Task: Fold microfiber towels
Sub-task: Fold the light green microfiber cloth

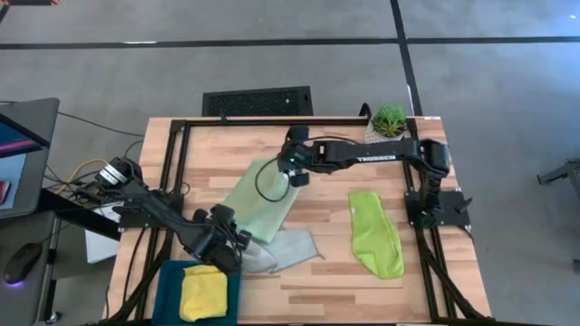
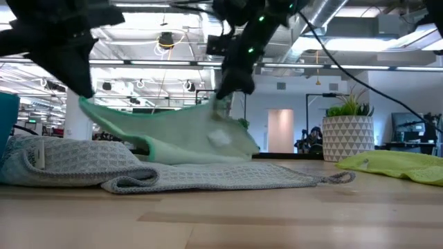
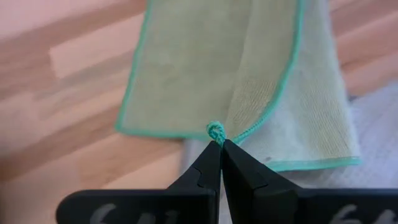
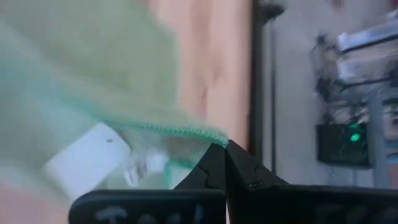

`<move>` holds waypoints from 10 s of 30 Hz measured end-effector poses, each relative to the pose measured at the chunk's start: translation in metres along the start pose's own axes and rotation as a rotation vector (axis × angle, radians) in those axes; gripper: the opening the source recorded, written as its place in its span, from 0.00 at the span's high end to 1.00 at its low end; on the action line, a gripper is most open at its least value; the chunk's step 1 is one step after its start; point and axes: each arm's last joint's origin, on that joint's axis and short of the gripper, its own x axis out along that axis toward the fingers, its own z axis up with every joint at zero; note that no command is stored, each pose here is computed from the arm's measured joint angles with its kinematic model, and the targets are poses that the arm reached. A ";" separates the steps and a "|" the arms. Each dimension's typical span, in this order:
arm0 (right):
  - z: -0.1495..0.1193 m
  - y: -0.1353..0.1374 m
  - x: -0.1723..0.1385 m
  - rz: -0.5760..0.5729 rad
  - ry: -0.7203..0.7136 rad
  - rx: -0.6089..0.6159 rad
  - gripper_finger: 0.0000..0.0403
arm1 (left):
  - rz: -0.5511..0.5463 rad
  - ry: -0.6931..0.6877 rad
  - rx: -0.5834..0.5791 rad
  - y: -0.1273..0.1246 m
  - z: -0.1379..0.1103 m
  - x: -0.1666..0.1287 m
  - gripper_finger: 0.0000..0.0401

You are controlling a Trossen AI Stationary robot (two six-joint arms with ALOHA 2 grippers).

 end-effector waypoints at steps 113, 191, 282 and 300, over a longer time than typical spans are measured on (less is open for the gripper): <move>-0.095 -0.055 0.059 0.614 0.305 0.698 0.38 | 0.129 0.045 -0.020 0.014 0.015 0.052 0.58; -0.113 -0.015 0.110 0.671 0.221 0.763 0.96 | 0.030 0.056 0.012 0.003 0.015 0.053 0.58; 0.059 0.088 0.041 0.702 -0.401 0.164 0.79 | 0.144 -0.104 0.061 0.001 0.045 -0.003 0.58; 0.050 0.061 0.026 0.579 -0.318 0.147 0.42 | 0.175 -0.049 0.051 0.004 0.044 -0.003 0.58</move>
